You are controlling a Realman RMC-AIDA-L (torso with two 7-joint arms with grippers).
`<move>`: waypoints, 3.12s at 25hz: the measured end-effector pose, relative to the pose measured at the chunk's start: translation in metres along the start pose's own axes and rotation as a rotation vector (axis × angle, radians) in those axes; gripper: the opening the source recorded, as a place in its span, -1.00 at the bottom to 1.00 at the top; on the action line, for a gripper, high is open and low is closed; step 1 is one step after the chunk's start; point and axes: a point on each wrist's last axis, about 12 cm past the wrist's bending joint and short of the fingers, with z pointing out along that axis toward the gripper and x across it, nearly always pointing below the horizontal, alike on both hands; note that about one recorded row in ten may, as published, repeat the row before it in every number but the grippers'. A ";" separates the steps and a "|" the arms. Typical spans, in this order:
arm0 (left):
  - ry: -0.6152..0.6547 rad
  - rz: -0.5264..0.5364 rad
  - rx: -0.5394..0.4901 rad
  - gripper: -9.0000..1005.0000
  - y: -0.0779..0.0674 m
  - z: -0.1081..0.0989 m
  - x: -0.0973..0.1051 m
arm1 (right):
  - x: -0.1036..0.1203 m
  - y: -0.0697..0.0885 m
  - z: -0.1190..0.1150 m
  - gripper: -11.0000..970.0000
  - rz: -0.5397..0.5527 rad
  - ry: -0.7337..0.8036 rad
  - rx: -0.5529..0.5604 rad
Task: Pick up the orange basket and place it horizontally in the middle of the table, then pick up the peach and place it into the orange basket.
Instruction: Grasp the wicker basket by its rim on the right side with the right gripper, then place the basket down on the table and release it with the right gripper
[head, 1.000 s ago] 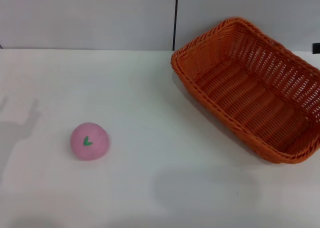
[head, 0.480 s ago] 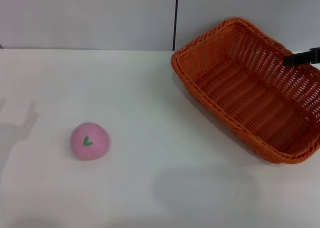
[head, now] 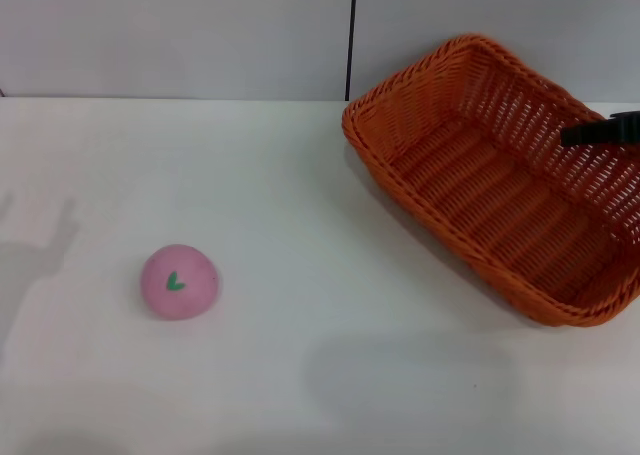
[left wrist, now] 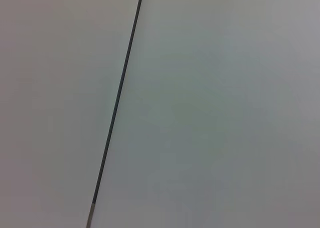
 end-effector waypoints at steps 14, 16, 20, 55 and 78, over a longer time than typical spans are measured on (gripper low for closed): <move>0.003 0.001 -0.006 0.59 0.001 -0.004 0.000 | 0.000 0.008 0.003 -0.61 -0.057 -0.004 -0.021; 0.004 0.001 -0.006 0.59 0.001 -0.004 0.000 | -0.002 0.013 0.001 -0.61 -0.093 -0.001 -0.040; 0.004 0.002 -0.007 0.59 0.001 -0.005 0.000 | -0.009 0.028 -0.007 -0.62 -0.224 0.016 -0.100; -0.040 0.011 -0.038 0.59 0.002 -0.046 -0.011 | -0.024 0.115 -0.006 -0.64 -1.193 -0.092 -0.340; -0.023 -0.006 -0.009 0.59 -0.005 -0.042 -0.006 | -0.019 0.106 0.016 -0.56 -1.202 -0.155 -0.301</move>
